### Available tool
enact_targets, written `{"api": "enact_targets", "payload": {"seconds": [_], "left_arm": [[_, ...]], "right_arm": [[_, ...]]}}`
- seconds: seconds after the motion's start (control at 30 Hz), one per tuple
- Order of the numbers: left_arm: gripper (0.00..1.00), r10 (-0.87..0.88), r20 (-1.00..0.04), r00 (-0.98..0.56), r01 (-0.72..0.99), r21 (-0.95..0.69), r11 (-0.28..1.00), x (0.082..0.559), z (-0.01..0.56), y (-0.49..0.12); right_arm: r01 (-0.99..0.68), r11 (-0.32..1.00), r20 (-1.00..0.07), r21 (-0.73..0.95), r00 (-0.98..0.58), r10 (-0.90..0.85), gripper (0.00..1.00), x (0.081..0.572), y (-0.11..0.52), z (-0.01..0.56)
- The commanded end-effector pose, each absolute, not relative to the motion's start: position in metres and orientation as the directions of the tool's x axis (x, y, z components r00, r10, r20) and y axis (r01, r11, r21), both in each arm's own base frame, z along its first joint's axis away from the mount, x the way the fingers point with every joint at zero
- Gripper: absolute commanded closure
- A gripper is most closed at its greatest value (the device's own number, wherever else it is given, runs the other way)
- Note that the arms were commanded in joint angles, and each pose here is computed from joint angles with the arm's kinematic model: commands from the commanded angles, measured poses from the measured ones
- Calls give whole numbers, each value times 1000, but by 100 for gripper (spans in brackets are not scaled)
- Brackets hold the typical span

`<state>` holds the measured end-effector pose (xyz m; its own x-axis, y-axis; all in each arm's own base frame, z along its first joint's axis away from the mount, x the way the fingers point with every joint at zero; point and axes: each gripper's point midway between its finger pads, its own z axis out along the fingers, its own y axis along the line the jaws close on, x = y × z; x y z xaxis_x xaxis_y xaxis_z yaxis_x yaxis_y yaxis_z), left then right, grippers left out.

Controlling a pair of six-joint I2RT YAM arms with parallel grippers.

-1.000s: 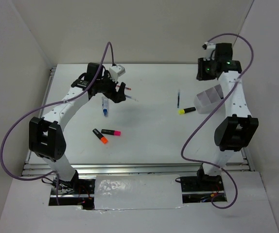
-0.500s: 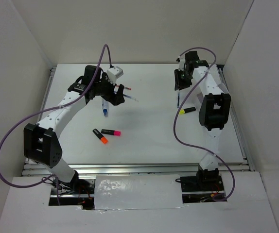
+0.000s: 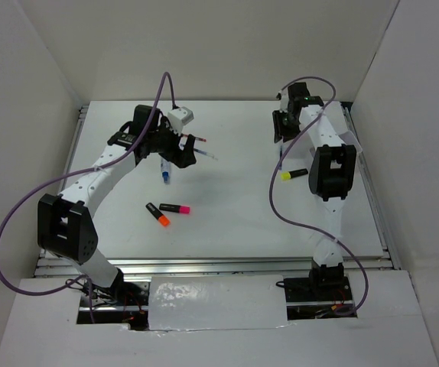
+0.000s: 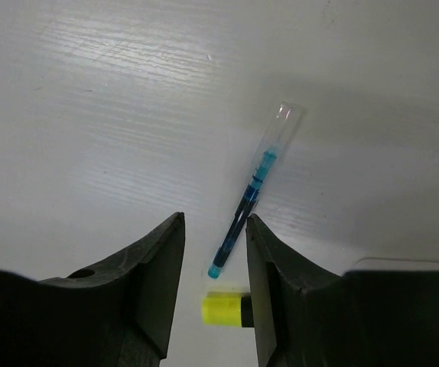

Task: Sort the stationery into containers
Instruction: Pick up the pen from the center of the board.

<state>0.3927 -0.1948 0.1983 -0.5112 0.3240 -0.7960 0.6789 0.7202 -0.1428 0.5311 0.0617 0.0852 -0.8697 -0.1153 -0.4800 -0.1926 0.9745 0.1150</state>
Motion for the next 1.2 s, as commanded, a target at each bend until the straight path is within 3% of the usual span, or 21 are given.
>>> {"api": "enact_targets", "payload": {"seconds": [0.0,0.63,1.03,1.13,1.17], "left_arm": [[5,303,-813,-497,677,-144,722,395,206,-196],[4,307,-780,-545,666,-180,724,401,186,-198],[3,311,-762,-568,659,-195,726,404,178,-196],[3,310,-759,-573,658,-200,726,403,179,-196],[3,310,-758,-574,657,-201,726,403,179,-195]], "right_arm": [[-166,982,-520,89,-849,-96,56,550,54,87],[-126,991,-492,48,-866,-86,58,564,34,47],[-156,986,-482,56,-869,-110,65,569,44,30],[-164,985,-480,56,-869,-117,72,571,47,25],[-163,985,-479,58,-870,-116,80,571,48,25]]}}
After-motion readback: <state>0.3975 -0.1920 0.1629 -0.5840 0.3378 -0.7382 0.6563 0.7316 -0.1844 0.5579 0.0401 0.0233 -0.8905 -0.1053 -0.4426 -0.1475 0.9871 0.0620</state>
